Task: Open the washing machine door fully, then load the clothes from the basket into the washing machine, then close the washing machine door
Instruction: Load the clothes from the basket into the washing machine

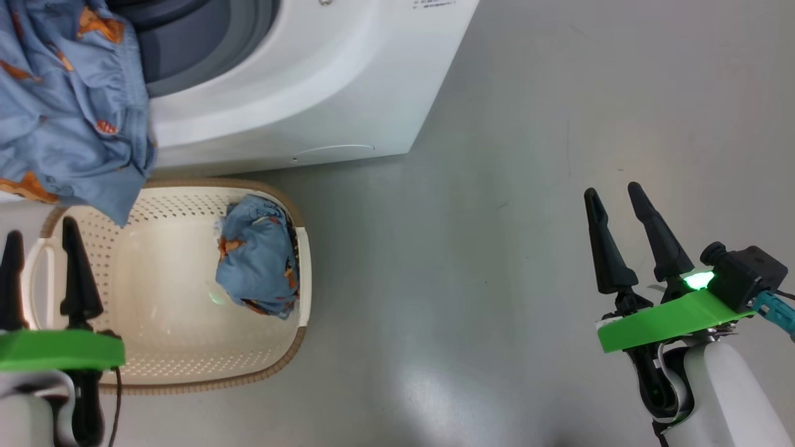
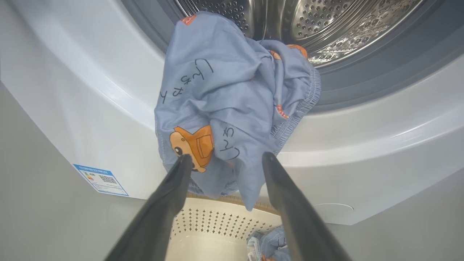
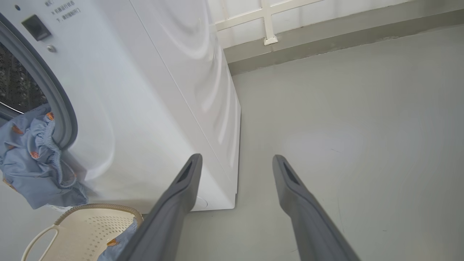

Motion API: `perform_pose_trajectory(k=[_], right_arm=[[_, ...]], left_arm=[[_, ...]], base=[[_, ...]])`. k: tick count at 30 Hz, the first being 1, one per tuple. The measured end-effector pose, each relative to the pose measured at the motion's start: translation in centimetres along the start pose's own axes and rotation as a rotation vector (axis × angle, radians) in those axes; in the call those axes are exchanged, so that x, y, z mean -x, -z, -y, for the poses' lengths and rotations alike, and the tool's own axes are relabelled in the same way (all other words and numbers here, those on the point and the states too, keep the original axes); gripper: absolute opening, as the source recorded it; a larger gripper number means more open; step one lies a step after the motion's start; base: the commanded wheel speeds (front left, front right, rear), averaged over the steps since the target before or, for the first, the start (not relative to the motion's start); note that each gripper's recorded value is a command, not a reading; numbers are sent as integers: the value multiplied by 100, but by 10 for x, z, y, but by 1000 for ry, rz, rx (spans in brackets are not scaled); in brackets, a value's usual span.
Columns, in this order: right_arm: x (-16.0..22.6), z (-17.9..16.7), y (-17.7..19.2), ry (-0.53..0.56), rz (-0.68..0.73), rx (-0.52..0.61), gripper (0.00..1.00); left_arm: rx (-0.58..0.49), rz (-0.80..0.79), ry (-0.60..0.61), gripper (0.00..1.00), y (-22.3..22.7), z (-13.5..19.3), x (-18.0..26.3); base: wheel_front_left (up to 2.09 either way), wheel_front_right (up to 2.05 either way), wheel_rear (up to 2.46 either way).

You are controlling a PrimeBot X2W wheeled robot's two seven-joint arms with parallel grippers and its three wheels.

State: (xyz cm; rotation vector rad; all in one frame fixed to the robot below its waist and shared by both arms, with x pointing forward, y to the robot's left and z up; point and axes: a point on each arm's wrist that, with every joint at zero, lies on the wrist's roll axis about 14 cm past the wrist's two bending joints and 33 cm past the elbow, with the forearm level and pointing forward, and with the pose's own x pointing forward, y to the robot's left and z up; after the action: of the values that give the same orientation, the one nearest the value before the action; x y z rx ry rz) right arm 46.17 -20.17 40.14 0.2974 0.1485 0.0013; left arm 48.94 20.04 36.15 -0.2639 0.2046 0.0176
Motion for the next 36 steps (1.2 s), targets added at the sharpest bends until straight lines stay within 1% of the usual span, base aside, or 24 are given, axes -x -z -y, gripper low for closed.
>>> perform_pose_trajectory(k=[3, 6, 12, 18, 27, 35, 36], right_arm=[[0, 1, 2, 3, -5, -1, 100], [1, 1, 4, 6, -10, -3, 100], [1, 4, 10, 17, -24, -3, 100], [-2, 9, 12, 27, -26, 0, 100], [-2, 14, 16, 47, -33, 0, 100], [-5, 14, 12, 47, -21, 1, 100], [-5, 15, 12, 48, -21, 2, 100]], left_arm=[[-13, -20, 17, 100, 5, 2, -9], [5, -35, 18, 100, 10, 1, -19], [-1, -61, 51, 100, 15, 7, -47], [-6, -109, 109, 100, 27, 24, -71], [-15, -173, 166, 100, 42, 40, -98], [-12, -200, 170, 100, 45, 41, -112], [-9, -204, 169, 95, 46, 41, -112]], base=[[0, 0, 0], [0, 0, 0], [0, 0, 0], [0, 0, 0], [0, 0, 0], [0, 0, 0], [0, 0, 0]])
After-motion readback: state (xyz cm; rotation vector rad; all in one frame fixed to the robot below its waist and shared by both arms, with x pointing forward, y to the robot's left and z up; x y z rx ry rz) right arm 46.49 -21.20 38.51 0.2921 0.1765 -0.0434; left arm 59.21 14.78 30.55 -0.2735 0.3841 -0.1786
